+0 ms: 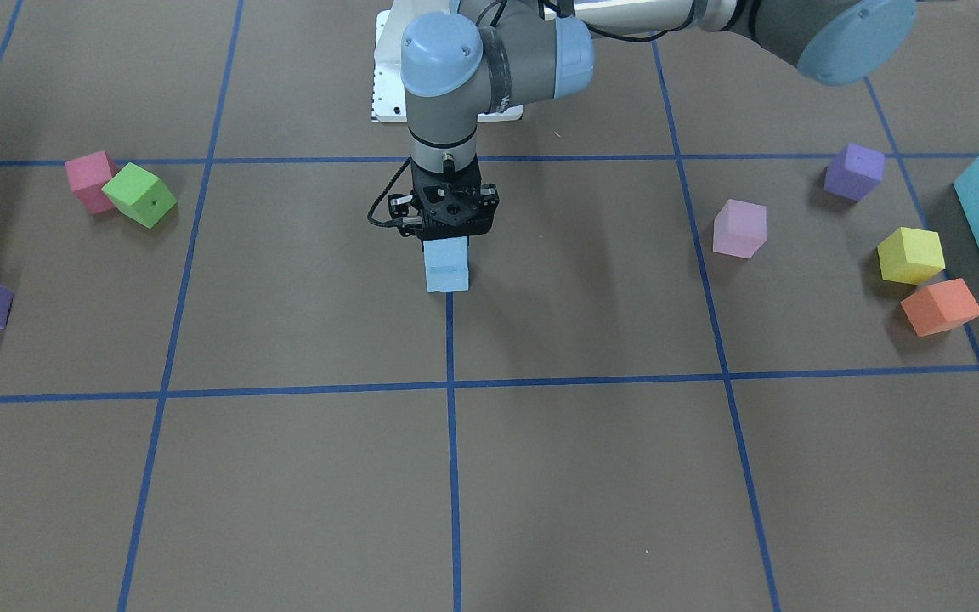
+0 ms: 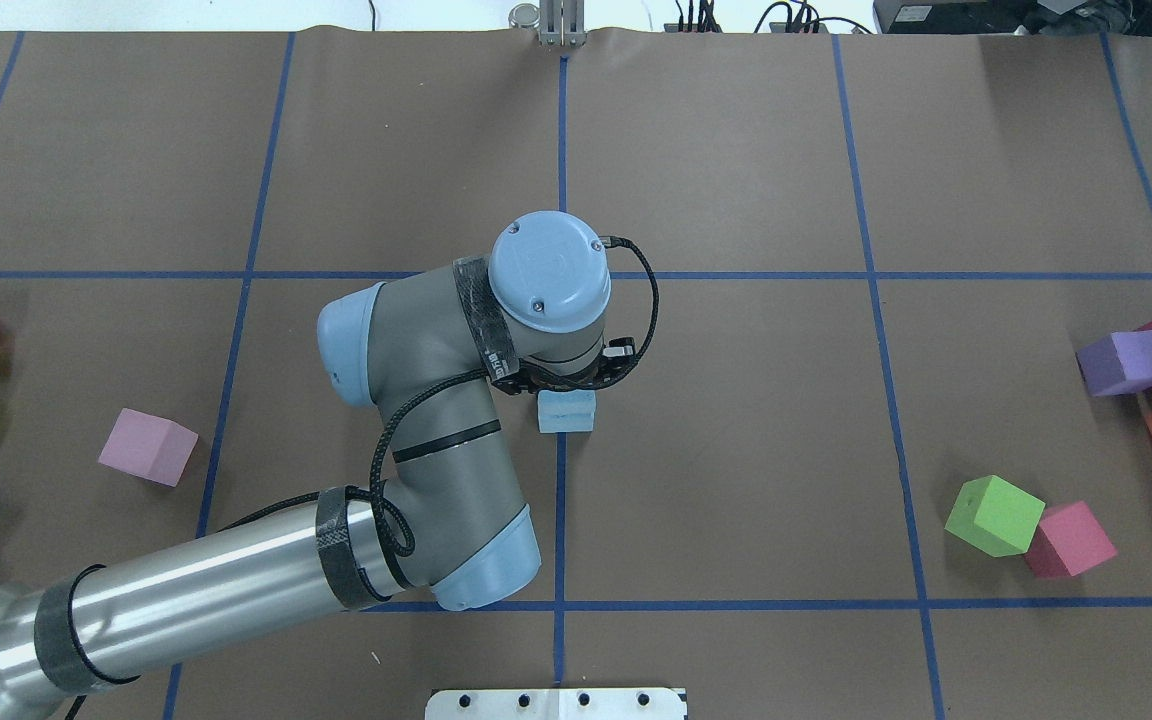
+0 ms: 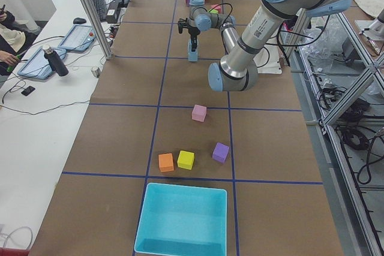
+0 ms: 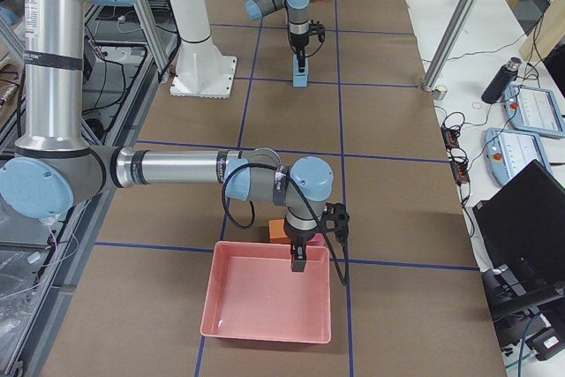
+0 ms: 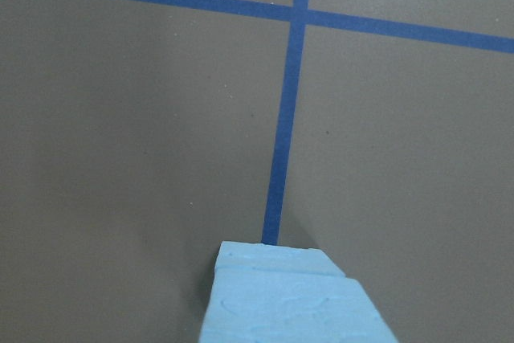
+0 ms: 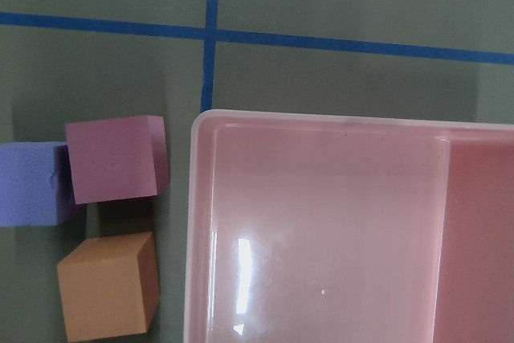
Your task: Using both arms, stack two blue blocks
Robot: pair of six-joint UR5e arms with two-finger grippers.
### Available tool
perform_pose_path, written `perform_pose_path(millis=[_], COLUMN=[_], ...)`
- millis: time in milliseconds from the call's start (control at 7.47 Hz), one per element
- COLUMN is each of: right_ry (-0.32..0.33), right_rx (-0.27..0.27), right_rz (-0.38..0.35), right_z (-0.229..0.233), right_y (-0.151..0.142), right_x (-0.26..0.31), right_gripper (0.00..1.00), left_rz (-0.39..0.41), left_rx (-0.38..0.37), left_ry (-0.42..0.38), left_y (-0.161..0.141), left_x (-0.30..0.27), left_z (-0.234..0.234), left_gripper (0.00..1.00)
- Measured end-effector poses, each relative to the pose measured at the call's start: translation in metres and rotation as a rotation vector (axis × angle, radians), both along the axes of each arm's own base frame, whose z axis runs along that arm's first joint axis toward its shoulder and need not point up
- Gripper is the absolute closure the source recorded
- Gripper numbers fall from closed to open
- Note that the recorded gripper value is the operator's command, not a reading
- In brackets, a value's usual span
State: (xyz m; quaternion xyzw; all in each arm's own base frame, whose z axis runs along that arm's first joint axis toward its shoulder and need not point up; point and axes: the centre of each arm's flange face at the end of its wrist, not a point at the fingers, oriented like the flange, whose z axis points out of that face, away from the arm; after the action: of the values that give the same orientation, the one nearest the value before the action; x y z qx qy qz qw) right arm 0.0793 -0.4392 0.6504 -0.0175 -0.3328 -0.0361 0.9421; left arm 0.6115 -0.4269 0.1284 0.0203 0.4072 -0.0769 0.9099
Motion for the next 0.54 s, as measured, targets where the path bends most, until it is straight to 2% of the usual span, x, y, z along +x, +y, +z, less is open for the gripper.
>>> perform_pose_path(millis=[535], right_ry=[0.000], right_rx=[-0.003], right_rz=[0.000], right_z=[0.0012], right_y=[0.0002], right_x=[0.0001], right_gripper=[0.00], left_rz=[0.019], left_rx=[-0.014], left_ry=[0.011], left_y=[-0.0017], left_x=[0.0022], left_z=[0.0019], left_gripper=[0.86])
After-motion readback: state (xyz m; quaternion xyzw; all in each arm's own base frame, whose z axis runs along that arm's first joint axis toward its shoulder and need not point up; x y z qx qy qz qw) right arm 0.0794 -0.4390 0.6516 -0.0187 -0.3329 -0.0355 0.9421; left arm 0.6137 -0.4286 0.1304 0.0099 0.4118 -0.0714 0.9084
